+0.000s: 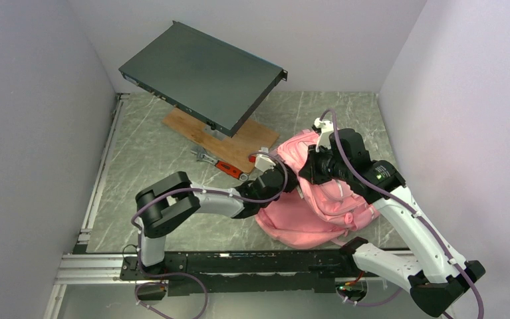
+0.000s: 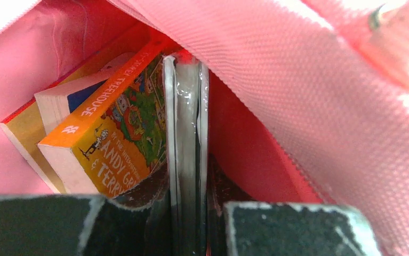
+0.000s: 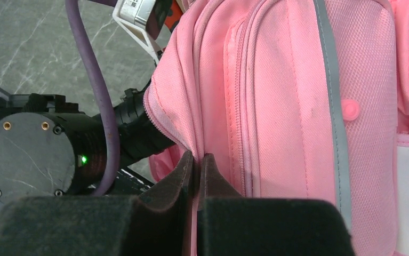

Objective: Pack the student bag
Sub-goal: Place the book in the student bag.

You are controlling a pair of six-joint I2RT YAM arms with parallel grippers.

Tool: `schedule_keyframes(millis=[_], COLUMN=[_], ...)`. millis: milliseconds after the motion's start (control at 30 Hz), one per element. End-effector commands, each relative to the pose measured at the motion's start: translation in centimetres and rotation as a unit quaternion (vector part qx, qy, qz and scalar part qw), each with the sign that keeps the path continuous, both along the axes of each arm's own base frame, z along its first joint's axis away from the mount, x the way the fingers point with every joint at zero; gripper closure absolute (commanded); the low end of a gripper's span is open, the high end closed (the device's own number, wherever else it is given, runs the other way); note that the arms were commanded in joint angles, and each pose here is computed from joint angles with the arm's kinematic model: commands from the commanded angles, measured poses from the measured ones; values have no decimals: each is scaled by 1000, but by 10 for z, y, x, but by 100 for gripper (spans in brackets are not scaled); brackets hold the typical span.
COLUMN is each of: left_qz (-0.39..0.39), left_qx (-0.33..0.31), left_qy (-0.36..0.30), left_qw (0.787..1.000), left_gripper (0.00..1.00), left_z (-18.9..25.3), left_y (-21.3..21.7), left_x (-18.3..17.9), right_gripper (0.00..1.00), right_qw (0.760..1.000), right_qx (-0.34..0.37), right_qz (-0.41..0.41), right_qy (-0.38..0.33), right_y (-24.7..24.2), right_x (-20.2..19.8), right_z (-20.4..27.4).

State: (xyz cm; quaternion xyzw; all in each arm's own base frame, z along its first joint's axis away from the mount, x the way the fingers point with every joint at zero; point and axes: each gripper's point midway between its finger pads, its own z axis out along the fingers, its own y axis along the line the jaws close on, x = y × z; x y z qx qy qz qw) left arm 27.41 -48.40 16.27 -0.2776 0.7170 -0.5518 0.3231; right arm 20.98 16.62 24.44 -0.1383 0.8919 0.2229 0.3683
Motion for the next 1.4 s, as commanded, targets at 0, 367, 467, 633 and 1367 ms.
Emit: schedule_keyframes(millis=[0,367,467,633,1367], left_qz=[46,-47,-65,-99,-161], left_qx=[-19,71,101,124,113], left_qy=[-12,10,32,85,24], left_qw=[999,996,992,984,980], left_gripper=[75,5,0,9,41], left_z=[17,6,-5,-31,-4], left_y=[3,19,30,38,11], left_x=[12,-37,-47,-68,-53], right_gripper=[100,100,100,100,100], right_qw=[992,994,995,995,997], right_qx=[94,74,67,69,54], right_qz=[32,20,14,16,11], right_qy=[-79,-79,-79,-74,-61], right_y=[25,18,15,16,16], right_x=[5,7,8,7,12], right_z=[66,55,52,51,29])
